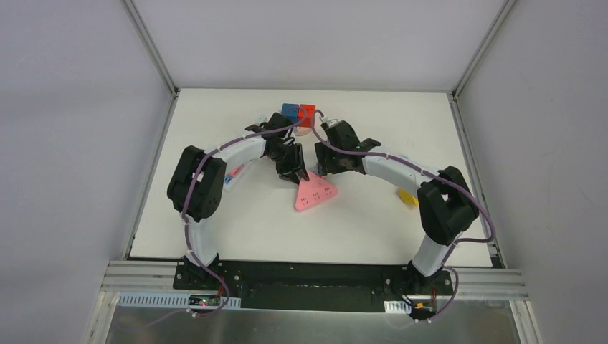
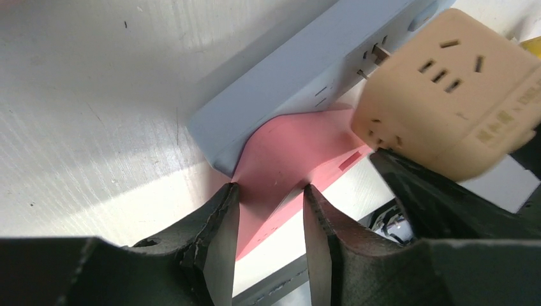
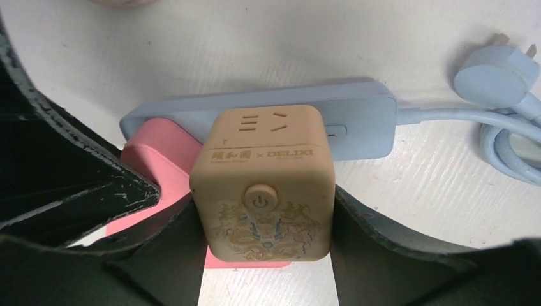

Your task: Pull the plug off the socket

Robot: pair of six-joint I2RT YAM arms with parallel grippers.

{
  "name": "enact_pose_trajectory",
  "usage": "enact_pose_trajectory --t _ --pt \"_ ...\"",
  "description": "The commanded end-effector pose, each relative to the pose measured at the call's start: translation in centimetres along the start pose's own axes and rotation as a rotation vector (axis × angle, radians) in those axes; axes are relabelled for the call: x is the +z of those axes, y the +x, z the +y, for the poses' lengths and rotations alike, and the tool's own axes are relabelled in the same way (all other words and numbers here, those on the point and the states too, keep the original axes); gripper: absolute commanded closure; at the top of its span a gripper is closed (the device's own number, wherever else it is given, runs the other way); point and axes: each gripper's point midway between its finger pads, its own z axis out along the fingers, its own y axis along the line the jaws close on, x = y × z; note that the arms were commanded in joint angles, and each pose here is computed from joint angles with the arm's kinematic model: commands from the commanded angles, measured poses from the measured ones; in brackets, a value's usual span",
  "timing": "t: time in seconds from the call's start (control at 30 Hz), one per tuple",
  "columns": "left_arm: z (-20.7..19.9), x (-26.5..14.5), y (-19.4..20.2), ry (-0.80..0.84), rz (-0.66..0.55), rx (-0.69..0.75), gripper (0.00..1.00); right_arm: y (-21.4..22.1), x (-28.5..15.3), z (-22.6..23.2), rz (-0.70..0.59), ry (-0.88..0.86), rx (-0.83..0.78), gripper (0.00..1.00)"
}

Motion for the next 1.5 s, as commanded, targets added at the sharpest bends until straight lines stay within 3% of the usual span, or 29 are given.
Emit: enact_pose_trajectory --t 0.0,0.07,0.23,0.57,0.87,0.9,0.93,0.97,1.07,1.33,1.47 --pt "7.2 2.6 2.9 -0.278 0.107 -0.042 0.73 -8.5 -7.5 5.5 -0.307 -0.373 0.106 1.00" --pt "7.0 2.8 2.7 -0.269 0.105 -0.044 0.74 -8.0 -7.7 6.9 -0.271 -0.431 0.117 1.00" --pt "6.3 2.9 2.2 -0.250 0.101 -0.055 0.74 -6.6 -5.6 5.8 -0.231 -0.290 0.086 1.00" --pt "4.4 1.8 0.8 -0.196 0.056 -0.028 0.69 -8.2 -7.7 -0.4 -0.323 -0.143 0.216 1.00" --pt "-2.1 -1.4 -2.2 0.031 0.015 0.113 0.34 -7.1 -9.0 -9.9 -0.352 -0.006 0.572 1.00" --pt "-2.6 -1.9 -2.6 0.040 0.009 0.136 0.23 -6.8 -8.9 -11.2 -0.347 0.015 0.630 1.00" --pt "-2.9 -2.4 -3.0 0.043 -0.002 0.169 0.05 -6.3 -8.8 -12.4 -0.338 0.035 0.681 1.00" --pt "-3.1 -2.9 -3.4 0.042 -0.011 0.198 0.02 -6.0 -8.8 -13.6 -0.334 0.050 0.734 0.99" --pt "-3.4 -4.1 -4.5 0.016 -0.045 0.256 0.01 -5.1 -8.5 -16.8 -0.316 0.059 0.885 0.87" --pt "-3.1 -6.7 -6.4 -0.017 -0.166 0.276 0.01 -6.3 -6.4 -23.0 -0.311 0.005 1.103 0.80" --pt "-2.6 -7.9 -7.1 -0.046 -0.226 0.299 0.01 -6.2 -3.5 -23.7 -0.134 0.005 1.125 0.80"
